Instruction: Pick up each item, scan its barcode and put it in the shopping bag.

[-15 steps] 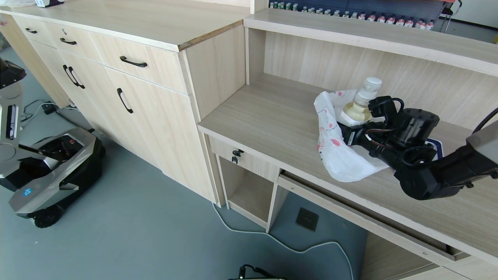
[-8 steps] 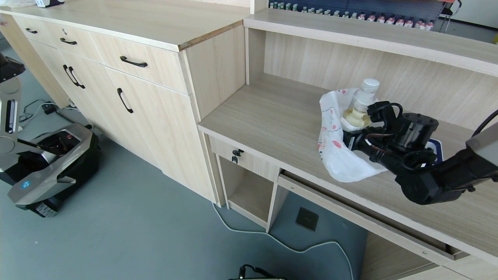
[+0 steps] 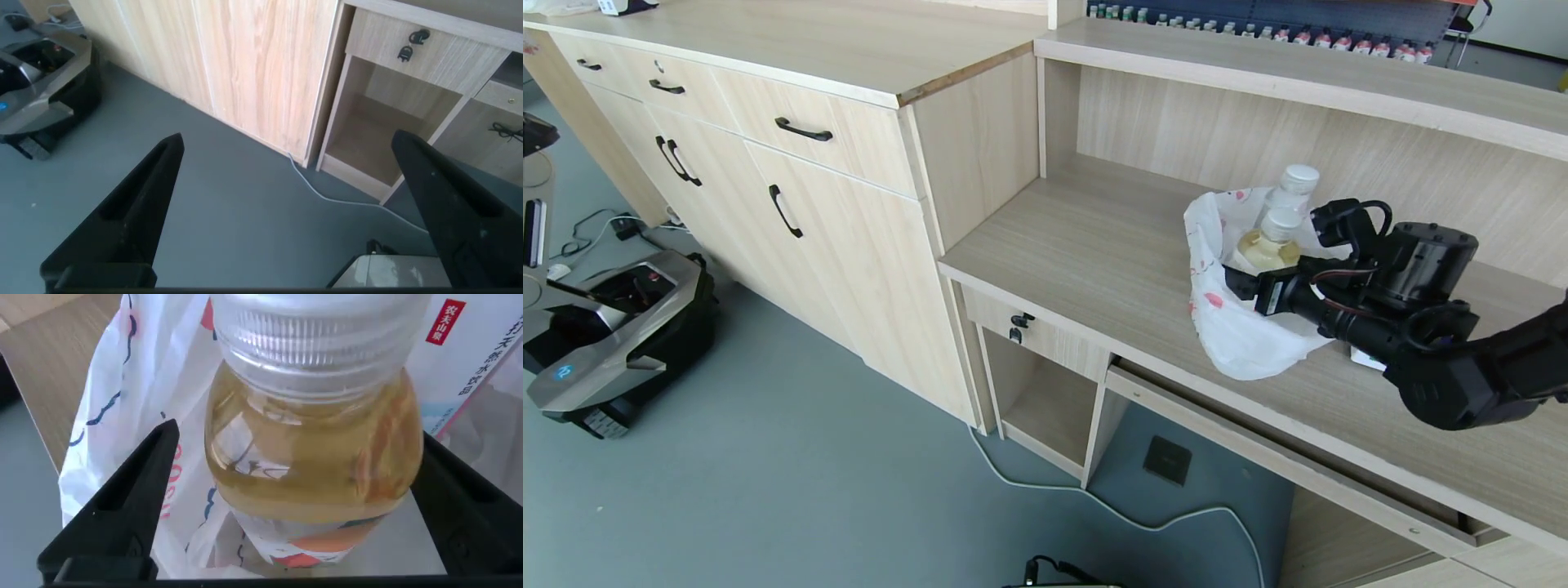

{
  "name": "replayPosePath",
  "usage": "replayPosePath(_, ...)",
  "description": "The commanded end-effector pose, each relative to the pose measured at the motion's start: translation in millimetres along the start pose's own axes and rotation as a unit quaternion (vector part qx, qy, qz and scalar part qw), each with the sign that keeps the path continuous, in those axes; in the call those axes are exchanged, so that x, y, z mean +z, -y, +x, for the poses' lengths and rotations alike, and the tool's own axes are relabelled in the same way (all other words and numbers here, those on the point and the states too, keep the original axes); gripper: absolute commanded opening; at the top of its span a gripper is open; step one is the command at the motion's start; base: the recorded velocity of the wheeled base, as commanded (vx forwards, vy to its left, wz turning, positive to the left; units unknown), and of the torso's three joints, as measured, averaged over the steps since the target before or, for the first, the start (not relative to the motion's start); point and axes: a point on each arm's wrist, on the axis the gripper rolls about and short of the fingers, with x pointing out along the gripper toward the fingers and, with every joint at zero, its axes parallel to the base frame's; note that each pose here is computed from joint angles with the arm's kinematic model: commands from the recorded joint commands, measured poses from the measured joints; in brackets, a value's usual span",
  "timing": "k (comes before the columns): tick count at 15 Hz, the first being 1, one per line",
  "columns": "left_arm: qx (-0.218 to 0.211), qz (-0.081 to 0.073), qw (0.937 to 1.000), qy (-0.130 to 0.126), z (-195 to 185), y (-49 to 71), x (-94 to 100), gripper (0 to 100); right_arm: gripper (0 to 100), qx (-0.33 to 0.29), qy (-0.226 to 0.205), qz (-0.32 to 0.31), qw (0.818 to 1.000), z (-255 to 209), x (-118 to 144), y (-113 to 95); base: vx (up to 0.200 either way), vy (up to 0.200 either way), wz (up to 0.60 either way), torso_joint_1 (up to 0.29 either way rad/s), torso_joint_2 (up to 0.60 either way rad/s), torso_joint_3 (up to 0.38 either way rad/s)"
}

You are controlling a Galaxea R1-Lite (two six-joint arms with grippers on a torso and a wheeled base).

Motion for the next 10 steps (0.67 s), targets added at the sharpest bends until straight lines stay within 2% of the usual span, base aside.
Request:
replayPosePath(1,0.000,0.000,1.0000,0.001,0,0.0,0.1,100,100,-0.002,0.019,-0.009,1.000,-29,33,-3,0.000,0.000,0.00,0.000,0.00,0.000)
replayPosePath(4,0.000,0.000,1.0000,0.001,0,0.0,0.1,100,100,-0.013,0.023,-0.042,0.999,-58,44,-2,0.000,0.000,0.00,0.000,0.00,0.000)
replayPosePath(8,0.000,0.000,1.0000,0.001,0,0.0,0.1,100,100,-0.071,0.032,-0.103,0.992,-102,64,18,0.000,0.000,0.00,0.000,0.00,0.000)
replayPosePath(10,0.000,0.000,1.0000,0.001,0,0.0,0.1,100,100,-0.119,0.008,-0.157,0.980,-137,79,34,0.000,0.000,-0.60,0.000,0.00,0.002)
